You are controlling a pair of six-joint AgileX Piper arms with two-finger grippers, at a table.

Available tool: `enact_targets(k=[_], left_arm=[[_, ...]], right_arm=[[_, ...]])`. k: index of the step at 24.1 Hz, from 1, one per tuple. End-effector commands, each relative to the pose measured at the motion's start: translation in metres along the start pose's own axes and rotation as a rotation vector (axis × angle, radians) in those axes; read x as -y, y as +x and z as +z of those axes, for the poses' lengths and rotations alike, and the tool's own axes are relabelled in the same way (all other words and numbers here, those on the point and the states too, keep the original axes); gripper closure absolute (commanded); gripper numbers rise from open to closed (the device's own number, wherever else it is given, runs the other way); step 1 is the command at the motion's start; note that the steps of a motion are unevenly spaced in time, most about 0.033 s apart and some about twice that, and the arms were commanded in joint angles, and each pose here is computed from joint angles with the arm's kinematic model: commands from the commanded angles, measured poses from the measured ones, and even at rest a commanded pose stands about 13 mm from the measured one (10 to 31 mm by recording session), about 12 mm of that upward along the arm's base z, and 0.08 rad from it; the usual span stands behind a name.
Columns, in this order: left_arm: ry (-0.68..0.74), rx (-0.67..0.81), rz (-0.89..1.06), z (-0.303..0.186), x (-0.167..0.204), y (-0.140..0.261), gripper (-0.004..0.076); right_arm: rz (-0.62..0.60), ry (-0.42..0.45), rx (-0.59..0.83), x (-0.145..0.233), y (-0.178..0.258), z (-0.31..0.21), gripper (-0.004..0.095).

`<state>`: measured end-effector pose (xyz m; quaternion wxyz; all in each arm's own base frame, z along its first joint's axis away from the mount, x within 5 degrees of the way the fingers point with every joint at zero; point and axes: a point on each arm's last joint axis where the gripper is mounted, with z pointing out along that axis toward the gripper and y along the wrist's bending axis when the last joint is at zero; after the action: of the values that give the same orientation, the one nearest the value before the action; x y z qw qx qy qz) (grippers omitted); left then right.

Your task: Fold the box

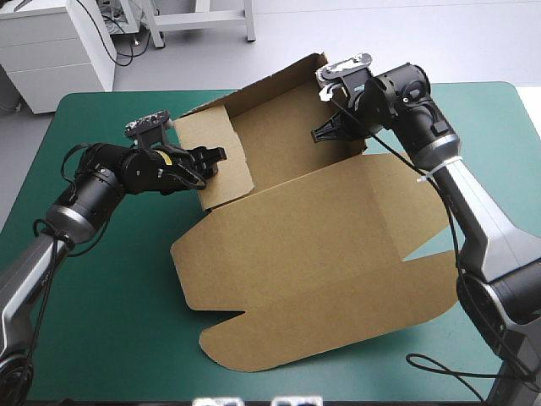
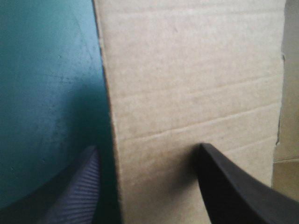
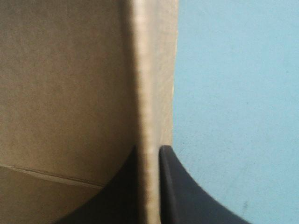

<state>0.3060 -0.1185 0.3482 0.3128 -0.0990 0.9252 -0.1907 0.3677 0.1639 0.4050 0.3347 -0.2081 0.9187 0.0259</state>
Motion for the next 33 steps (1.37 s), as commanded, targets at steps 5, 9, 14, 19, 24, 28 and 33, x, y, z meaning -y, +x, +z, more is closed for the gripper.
enact_targets(k=[5, 9, 14, 19, 24, 28, 33], left_arm=[[0.117, 0.205, 0.010, -0.015, 0.014, -0.020, 0.0292], [0.118, 0.207, 0.010, -0.014, 0.014, -0.021, 0.0292], [0.089, 0.163, 0.012, -0.013, 0.012, -0.017, 0.0292], [0.049, 0.096, 0.012, -0.012, 0.008, -0.010, 0.0292], [0.017, 0.054, 0.024, -0.015, 0.006, -0.009, 0.0484], [0.007, 0.091, 0.083, -0.040, 0.017, -0.025, 0.0729], [0.005, 0.099, 0.109, -0.051, 0.021, -0.031, 0.0729]], right_arm=[[0.049, -0.130, 0.177, -0.010, -0.014, -0.045, 0.0920], [0.055, -0.145, 0.177, -0.011, -0.014, -0.046, 0.0920], [0.051, -0.149, 0.176, -0.011, -0.014, -0.046, 0.0920], [0.046, -0.144, 0.176, -0.011, -0.014, -0.046, 0.0920], [0.043, -0.136, 0.176, -0.010, -0.014, -0.045, 0.0920], [0.033, -0.110, 0.176, -0.008, -0.014, -0.045, 0.0920], [0.062, -0.045, 0.170, -0.002, -0.013, -0.045, 0.0920]])
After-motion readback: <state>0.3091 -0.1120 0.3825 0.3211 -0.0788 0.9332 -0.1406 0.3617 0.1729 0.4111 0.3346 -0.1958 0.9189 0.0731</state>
